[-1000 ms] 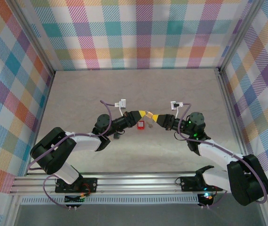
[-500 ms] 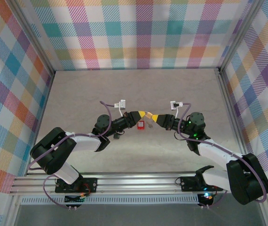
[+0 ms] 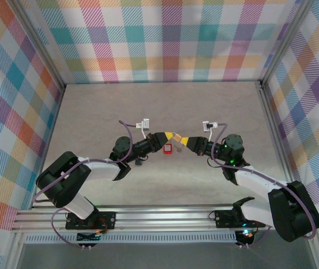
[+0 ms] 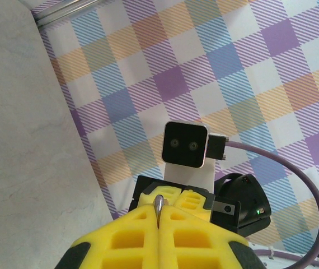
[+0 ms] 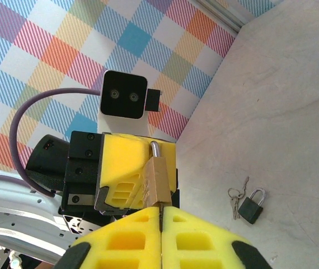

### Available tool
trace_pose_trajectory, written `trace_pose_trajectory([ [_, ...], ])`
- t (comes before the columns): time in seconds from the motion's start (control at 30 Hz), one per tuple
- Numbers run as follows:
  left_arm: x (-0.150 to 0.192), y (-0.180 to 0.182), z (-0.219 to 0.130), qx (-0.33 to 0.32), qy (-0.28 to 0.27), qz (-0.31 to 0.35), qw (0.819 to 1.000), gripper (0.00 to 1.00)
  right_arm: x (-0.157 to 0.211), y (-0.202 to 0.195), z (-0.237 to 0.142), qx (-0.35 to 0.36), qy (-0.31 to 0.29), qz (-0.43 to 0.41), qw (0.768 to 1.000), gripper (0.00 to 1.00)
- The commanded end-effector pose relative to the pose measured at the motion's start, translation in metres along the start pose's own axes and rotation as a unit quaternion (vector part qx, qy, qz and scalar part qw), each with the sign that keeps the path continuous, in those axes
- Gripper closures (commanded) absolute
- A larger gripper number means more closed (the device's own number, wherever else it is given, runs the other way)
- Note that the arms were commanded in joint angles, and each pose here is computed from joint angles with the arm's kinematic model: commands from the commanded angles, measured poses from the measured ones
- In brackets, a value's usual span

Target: Lock with the key

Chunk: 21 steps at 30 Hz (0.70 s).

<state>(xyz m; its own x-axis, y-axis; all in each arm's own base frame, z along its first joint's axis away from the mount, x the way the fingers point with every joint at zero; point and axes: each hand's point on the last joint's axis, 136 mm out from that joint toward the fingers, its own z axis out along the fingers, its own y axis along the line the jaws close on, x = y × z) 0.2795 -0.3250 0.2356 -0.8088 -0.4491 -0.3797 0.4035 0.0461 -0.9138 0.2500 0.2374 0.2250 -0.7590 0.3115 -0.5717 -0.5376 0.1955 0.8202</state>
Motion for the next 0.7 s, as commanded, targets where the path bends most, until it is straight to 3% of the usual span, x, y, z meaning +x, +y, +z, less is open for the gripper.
trace_pose_trajectory([
  [0.0, -0.016, -0.012, -0.004, 0.021, -0.035, 0.010, 0.999, 1.00, 0.003, 0.016, -0.001, -0.035, 0.009, -0.025, 0.999, 0.99],
  [0.67, -0.039, -0.021, -0.014, 0.019, -0.099, 0.018, 0.995, 1.00, 0.019, -0.003, -0.011, -0.022, -0.011, -0.001, 1.000, 1.00],
])
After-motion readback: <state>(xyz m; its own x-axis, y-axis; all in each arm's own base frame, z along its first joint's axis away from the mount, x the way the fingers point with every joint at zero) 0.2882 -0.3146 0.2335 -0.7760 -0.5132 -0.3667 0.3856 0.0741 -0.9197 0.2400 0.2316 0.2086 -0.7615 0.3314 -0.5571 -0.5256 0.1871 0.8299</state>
